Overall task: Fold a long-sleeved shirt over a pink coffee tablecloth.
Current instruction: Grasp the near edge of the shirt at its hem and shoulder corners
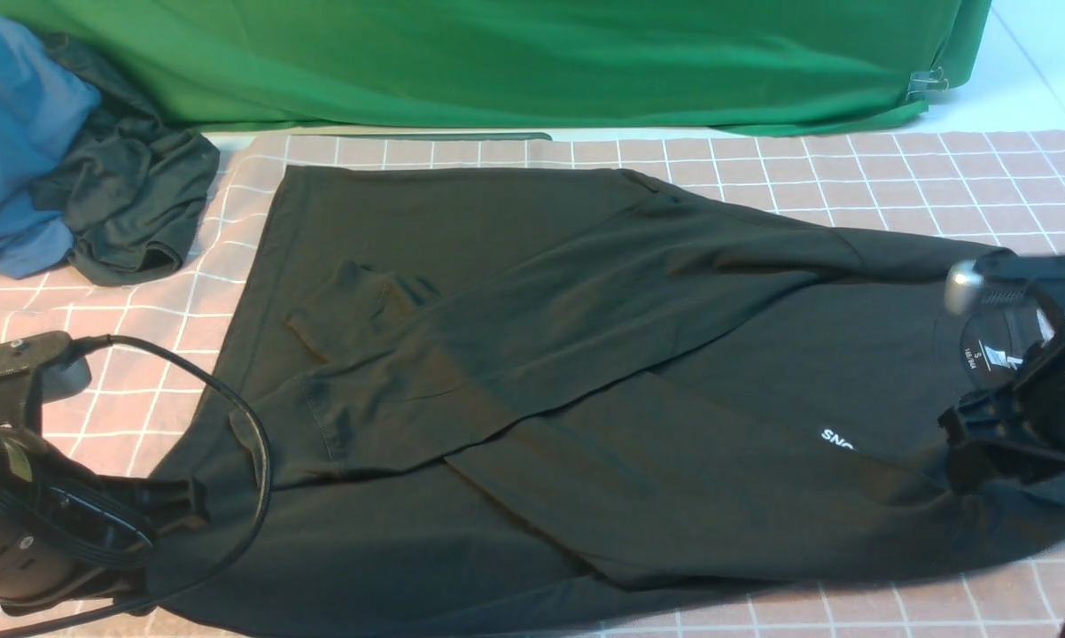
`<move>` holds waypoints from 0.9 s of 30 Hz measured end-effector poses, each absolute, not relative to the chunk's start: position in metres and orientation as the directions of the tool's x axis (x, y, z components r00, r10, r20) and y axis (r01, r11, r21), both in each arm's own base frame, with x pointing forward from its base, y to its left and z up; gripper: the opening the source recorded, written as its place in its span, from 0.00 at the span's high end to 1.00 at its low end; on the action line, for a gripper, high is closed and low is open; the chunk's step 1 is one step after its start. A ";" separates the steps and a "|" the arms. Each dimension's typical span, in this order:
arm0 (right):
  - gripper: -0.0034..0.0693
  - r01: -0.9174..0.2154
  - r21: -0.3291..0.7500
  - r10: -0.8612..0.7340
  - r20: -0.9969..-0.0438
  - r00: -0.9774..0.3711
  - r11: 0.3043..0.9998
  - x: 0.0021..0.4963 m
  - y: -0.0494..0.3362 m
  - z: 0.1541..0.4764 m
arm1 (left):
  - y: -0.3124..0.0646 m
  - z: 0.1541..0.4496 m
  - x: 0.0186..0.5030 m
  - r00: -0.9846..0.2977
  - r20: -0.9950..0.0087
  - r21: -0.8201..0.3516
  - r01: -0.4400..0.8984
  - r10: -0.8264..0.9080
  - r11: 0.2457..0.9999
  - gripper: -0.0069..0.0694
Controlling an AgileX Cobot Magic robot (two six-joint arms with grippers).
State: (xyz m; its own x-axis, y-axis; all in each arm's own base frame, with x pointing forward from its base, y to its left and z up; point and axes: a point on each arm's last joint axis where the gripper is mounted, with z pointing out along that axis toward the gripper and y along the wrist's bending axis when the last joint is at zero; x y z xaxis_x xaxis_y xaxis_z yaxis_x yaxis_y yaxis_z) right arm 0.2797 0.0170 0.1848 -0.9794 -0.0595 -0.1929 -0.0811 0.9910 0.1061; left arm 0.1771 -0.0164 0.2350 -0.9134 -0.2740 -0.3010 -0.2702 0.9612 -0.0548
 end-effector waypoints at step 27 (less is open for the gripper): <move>0.90 -0.099 0.100 -0.070 -0.259 -0.963 0.990 0.270 0.015 0.226 | -0.017 0.235 0.177 -0.913 -0.298 -0.062 -0.273 -0.279 0.960 0.85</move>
